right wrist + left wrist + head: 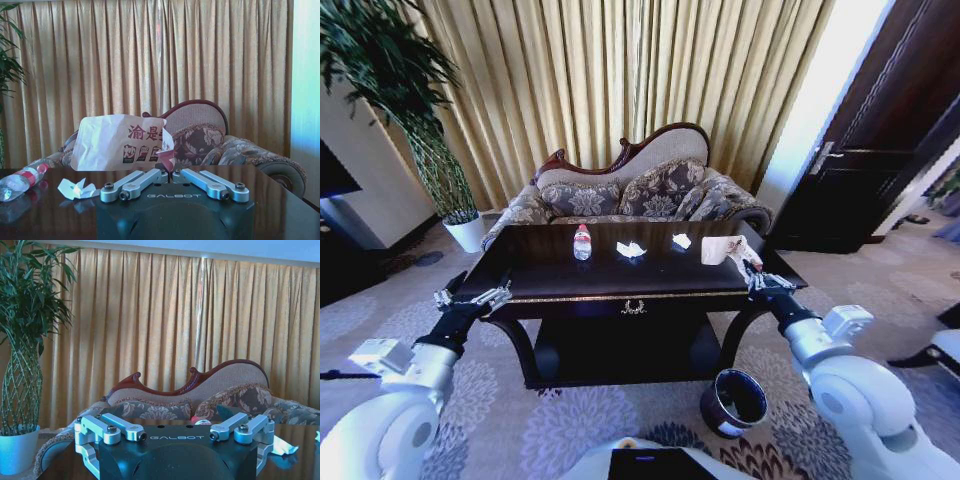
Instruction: Move to the front of the table and place the trash on the table into the trash bin.
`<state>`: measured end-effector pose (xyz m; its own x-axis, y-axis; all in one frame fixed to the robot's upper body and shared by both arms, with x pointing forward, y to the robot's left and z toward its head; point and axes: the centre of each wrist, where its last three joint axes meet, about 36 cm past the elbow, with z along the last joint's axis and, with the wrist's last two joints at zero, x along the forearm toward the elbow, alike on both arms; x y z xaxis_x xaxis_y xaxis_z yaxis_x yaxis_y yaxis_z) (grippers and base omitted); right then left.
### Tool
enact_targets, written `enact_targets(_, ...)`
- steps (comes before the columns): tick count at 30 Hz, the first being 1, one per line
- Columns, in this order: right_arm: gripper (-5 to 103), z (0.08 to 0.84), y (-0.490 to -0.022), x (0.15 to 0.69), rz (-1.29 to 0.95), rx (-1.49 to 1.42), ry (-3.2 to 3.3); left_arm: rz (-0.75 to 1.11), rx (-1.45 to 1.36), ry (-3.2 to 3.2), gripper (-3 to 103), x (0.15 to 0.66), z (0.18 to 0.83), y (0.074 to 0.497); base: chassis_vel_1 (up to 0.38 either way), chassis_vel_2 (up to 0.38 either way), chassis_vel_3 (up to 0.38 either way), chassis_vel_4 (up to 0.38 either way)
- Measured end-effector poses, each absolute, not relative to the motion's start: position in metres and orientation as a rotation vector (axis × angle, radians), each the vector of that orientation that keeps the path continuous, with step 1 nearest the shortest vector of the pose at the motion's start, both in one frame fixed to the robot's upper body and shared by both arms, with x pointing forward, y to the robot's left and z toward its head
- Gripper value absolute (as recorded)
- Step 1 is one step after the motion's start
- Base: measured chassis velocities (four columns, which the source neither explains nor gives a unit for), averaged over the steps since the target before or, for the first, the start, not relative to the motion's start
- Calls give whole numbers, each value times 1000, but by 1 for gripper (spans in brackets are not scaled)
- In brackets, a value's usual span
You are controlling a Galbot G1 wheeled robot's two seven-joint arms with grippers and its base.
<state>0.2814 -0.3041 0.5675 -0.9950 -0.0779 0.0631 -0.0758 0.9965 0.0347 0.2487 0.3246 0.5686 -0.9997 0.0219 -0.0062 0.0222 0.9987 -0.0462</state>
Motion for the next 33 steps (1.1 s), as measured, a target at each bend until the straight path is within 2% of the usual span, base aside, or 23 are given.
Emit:
enact_targets(22, 0, 561, -305, 280, -33, 123, -3077, -69, 38, 3131, 100, 249, 569, 325, 114, -111, -114, 111)
enact_targets(28, 0, 530, -313, 283, -40, 85, -3006, -74, 40, 3126, 100, 249, 569, 325, 34, -41, -38, 38)
enact_targets(33, 0, 449, -353, 300, -13, -97, -2810, -76, 37, 3126, 100, 249, 569, 325, 0, 0, 0, 0)
